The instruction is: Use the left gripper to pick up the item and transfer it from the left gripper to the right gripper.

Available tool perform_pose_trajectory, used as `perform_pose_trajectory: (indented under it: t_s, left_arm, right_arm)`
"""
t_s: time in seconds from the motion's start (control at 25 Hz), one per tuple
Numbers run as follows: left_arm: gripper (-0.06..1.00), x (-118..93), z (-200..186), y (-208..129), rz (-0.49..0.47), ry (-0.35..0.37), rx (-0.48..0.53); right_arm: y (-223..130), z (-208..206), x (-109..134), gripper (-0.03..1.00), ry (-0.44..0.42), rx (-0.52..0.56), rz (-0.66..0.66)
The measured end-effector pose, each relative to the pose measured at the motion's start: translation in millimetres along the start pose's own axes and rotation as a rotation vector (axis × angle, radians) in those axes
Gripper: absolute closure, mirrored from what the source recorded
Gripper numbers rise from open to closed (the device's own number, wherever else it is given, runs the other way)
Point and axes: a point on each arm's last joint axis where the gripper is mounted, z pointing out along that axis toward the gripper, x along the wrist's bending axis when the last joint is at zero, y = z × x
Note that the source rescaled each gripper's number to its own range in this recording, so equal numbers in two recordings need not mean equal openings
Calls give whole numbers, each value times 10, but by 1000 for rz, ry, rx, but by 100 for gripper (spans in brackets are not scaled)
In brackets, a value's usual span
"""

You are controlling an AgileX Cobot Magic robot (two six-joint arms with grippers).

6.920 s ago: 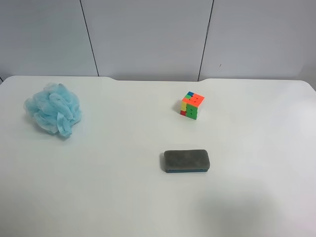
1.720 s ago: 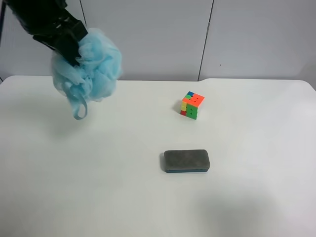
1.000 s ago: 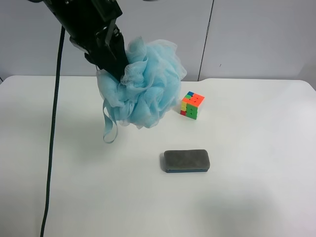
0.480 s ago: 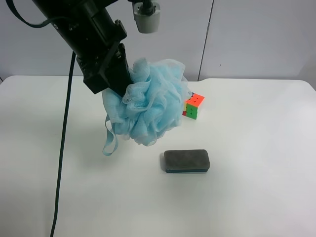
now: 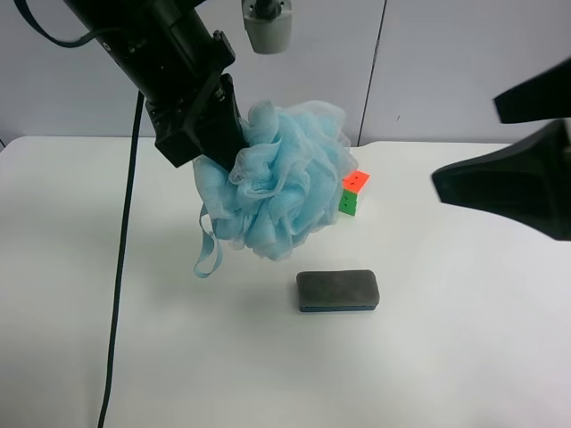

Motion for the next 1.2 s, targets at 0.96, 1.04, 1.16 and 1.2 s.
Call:
perform_pose_trajectory:
  t_s: [0.96, 1.04, 1.16, 1.2]
  left_arm:
    - [94, -82, -6, 145, 31, -87, -167]
    - [94, -85, -7, 149, 38, -89, -172]
    - [94, -87, -8, 154, 42, -91, -177]
    - [94, -87, -8, 154, 42, -91, -177]
  right_arm:
    - [189, 1180, 156, -3, 177, -10, -90]
    - [175, 1218, 155, -3, 180, 3, -87]
    - [158, 1257, 156, -2, 183, 15, -85]
    - [157, 1260, 156, 4, 184, 16, -87]
